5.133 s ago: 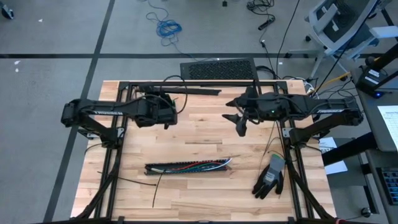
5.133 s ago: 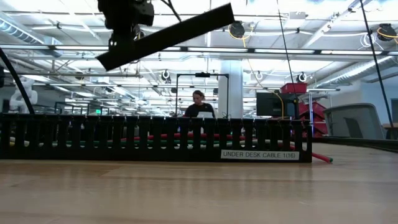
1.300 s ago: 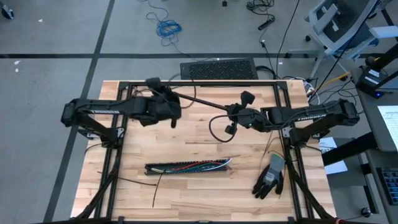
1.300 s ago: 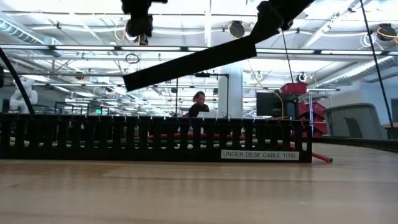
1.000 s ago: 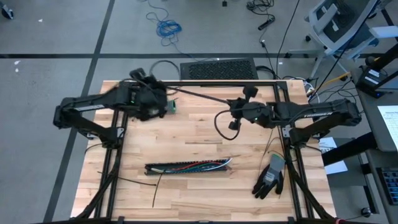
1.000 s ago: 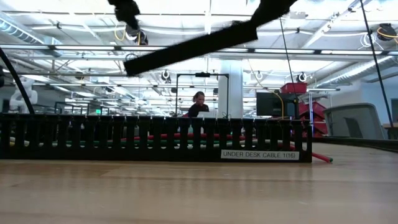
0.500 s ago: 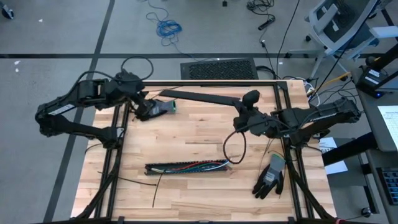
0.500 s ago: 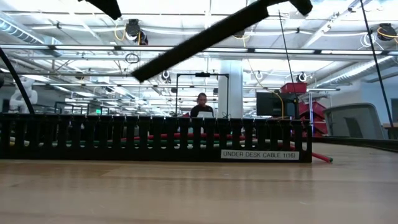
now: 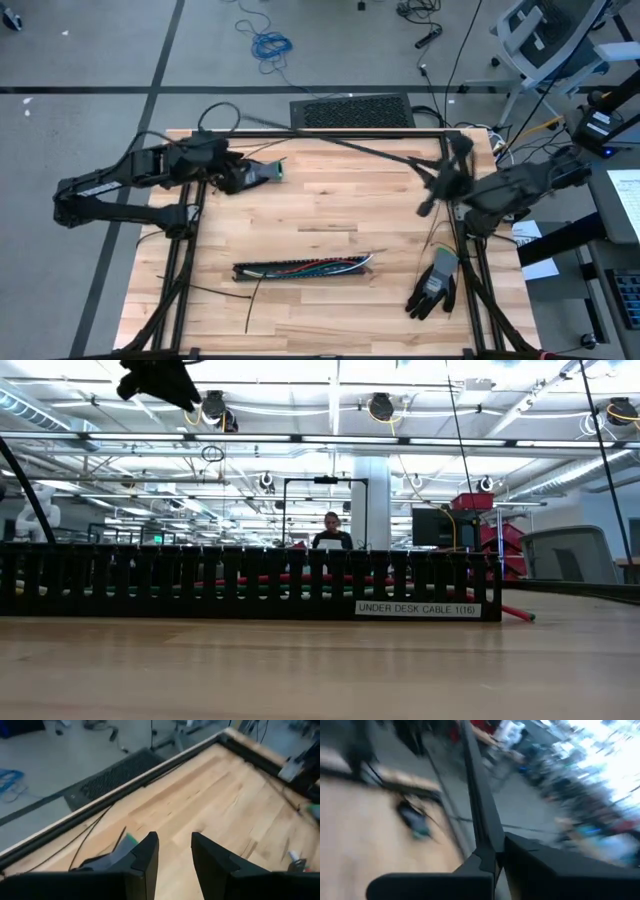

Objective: Ziptie cables
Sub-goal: Close the black cable duct

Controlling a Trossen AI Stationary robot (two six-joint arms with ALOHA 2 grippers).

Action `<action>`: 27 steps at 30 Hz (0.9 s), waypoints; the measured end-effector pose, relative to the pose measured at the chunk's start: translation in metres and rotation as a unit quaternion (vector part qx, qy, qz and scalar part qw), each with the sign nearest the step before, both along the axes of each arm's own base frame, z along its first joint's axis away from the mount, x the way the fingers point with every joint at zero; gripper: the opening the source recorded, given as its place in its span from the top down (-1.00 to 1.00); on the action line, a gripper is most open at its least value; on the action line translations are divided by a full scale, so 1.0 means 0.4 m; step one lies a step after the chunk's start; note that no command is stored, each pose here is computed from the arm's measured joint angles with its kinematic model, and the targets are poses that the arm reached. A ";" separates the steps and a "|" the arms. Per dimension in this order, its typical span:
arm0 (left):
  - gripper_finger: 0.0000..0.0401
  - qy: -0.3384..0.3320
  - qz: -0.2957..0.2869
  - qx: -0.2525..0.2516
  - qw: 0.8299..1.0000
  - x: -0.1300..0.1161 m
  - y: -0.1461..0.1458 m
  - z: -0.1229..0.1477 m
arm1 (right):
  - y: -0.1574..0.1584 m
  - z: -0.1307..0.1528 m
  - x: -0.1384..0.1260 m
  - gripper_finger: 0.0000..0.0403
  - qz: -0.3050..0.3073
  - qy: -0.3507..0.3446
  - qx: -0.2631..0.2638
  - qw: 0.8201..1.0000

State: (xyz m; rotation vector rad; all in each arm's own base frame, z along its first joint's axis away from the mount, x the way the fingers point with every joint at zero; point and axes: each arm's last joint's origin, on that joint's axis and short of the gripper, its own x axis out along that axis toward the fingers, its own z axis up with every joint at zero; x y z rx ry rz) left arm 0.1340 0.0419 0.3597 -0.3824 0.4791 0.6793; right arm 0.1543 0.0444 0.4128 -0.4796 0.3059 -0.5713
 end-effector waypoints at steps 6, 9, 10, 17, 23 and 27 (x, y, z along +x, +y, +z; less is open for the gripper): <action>0.43 -0.120 -0.004 0.028 0.992 -0.046 -0.011 0.024 | -0.026 -0.006 -0.074 1.00 0.084 -0.047 0.197 0.976; 0.43 -0.217 -0.054 0.035 0.974 -0.062 -0.023 0.068 | -0.029 -0.025 -0.078 1.00 0.086 -0.023 0.238 0.967; 0.43 -0.245 -0.081 0.033 0.966 -0.065 -0.028 0.081 | -0.028 -0.028 -0.074 1.00 0.082 -0.021 0.243 0.966; 0.43 -0.309 -0.213 -0.051 0.925 -0.076 -0.054 0.103 | -0.019 -0.025 -0.046 1.00 0.114 -0.024 0.268 0.956; 0.43 -0.277 -0.274 -0.091 0.916 -0.078 -0.065 0.087 | -0.009 -0.009 -0.035 1.00 0.166 -0.044 0.297 0.939; 0.43 -0.251 -0.276 -0.109 0.922 -0.093 -0.070 0.071 | -0.013 -0.009 -0.046 1.00 0.163 -0.048 0.314 0.934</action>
